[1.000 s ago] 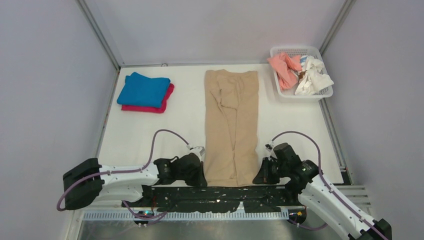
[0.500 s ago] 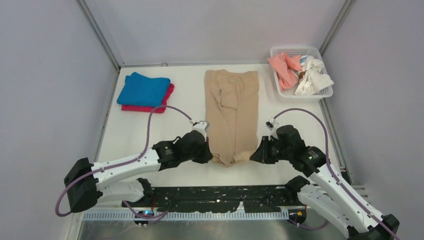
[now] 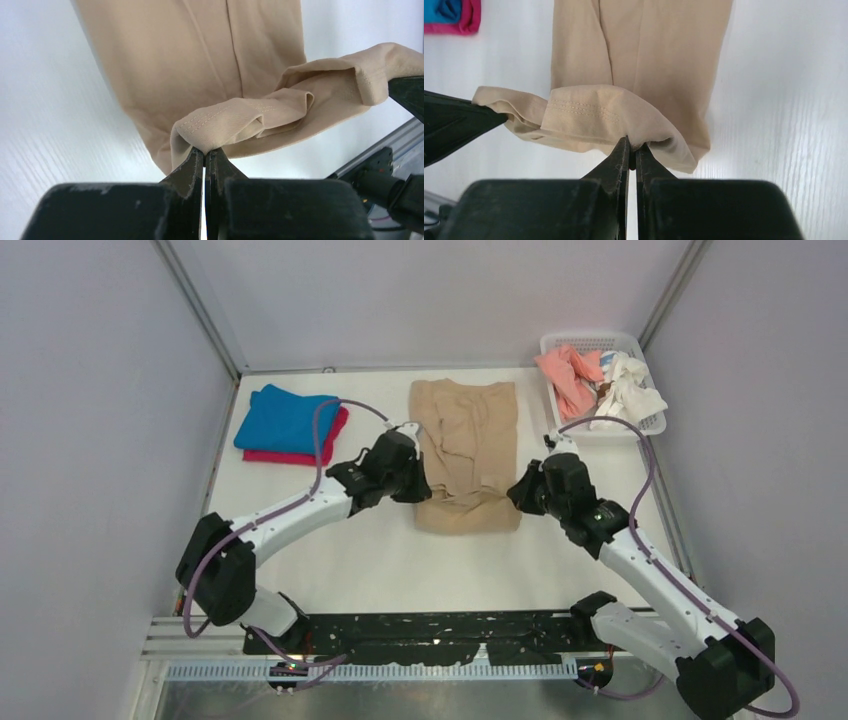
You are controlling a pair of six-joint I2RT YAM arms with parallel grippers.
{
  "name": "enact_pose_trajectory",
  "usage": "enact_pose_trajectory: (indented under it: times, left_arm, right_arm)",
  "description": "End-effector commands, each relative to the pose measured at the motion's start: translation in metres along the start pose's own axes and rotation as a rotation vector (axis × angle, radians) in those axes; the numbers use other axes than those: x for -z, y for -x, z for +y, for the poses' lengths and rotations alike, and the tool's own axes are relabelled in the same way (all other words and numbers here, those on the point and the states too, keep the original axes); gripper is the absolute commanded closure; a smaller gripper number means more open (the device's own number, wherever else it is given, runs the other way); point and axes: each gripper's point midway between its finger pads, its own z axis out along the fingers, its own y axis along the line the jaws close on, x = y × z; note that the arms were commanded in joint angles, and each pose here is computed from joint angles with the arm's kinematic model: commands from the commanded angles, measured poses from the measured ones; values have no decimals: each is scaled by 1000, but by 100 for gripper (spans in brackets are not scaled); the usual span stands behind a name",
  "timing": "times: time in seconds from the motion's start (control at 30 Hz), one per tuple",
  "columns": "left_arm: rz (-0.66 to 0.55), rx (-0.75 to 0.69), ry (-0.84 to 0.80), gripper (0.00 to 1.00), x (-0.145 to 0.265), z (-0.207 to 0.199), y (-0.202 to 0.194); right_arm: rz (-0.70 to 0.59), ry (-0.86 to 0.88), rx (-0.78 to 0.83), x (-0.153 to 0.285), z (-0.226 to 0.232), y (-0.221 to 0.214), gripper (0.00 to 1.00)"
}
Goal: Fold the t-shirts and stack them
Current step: Fold the folded rectangular tshirt in 1/3 of the way
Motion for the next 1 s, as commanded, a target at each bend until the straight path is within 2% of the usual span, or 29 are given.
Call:
enact_pose_trajectory:
  times: [0.0,0.17,0.3,0.57,0.83,0.97]
  left_arm:
    - [-32,-35,-22,100,-7,-5,41]
    - [-28,-32,-6,100,-25,5,66]
    - [-11,-22,17,100,-38,16,79]
    - [13,13,27,100,-62,34,96]
    - [32,23,26,100,-87,47,113]
    - [46,30,35,96,-99,56,119]
  right_arm:
    - [-223,-19,10,-13,11,78,94]
    - [-301,-22,-47,-35,7,112,94]
    - [-319,-20,-31,-52,10,130,94]
    - [-229,34,-36,-103,10,134,94]
    - [-211,12,-55,-131,-6,140,94]
    - [-181,18,-73,-150,-9,140,94]
